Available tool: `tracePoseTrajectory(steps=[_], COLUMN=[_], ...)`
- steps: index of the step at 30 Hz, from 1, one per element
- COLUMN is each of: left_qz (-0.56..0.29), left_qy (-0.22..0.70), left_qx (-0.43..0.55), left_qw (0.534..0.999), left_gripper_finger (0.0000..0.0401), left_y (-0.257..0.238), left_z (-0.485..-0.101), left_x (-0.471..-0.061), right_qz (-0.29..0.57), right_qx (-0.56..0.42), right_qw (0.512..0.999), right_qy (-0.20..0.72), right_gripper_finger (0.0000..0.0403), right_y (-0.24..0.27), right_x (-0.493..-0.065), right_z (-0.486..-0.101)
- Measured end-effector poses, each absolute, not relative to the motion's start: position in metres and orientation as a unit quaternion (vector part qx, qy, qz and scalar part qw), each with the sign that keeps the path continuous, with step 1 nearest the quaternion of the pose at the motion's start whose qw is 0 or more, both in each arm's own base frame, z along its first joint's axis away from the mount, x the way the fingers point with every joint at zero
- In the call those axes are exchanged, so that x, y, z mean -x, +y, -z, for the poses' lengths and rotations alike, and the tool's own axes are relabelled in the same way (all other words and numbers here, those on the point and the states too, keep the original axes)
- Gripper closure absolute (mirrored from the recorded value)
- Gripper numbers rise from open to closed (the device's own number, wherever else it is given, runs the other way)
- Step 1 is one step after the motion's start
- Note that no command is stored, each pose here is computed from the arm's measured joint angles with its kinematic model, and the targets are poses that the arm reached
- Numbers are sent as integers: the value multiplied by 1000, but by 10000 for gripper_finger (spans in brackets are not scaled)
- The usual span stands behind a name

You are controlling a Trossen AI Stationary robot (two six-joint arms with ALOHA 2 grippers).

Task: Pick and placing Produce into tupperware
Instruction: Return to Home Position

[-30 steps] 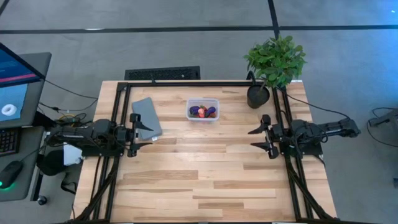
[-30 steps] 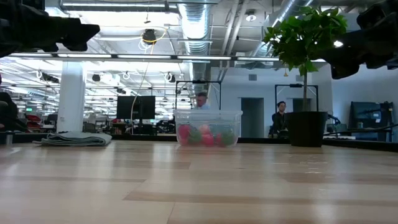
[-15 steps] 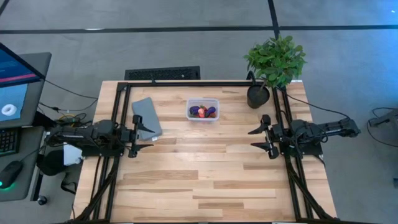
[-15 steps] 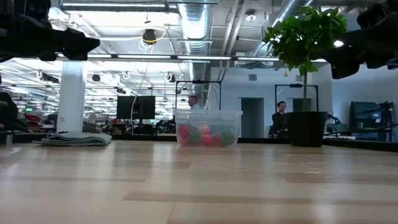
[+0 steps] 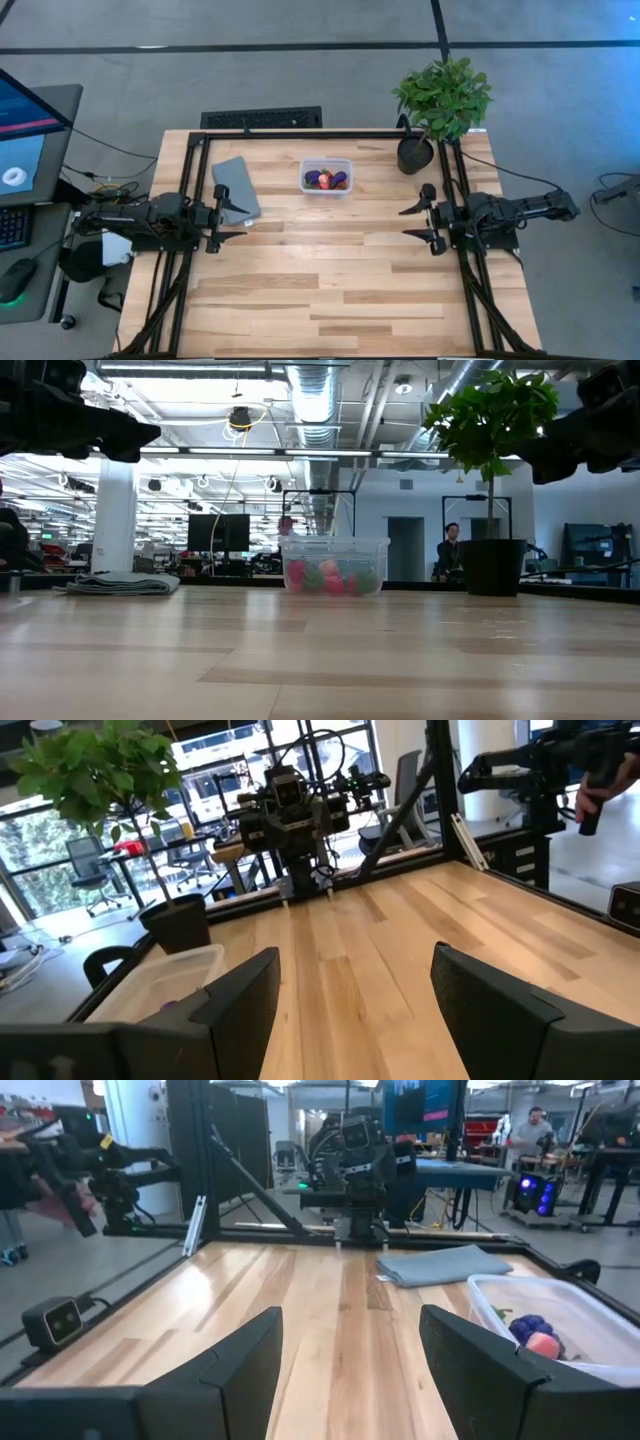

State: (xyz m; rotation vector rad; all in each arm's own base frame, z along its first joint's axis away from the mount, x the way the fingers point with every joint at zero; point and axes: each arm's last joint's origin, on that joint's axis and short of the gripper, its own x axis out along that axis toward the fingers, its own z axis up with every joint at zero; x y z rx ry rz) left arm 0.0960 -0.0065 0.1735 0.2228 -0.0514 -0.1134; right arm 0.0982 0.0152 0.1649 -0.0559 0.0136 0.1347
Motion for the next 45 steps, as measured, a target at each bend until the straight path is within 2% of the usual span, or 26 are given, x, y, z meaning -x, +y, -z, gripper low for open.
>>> tracePoseTrajectory(steps=[10,26,45], left_qz=[56,55,54], left_qy=[-29,-21,-18], left_qx=[-133,-129,-129], left_qw=[989,990,990], left_gripper_finger=[152,152,152], left_y=[-6,-6,-6], left_z=[-174,-172,-172], left_x=[-96,-96,-96], right_qz=[-39,-79,-79], right_qx=[45,49,49], right_qw=[998,996,996], right_qy=[3,5,6], right_gripper_finger=[143,143,143], right_y=[9,12,12], right_x=[-99,-99,-99], right_z=[-166,-165,-165])
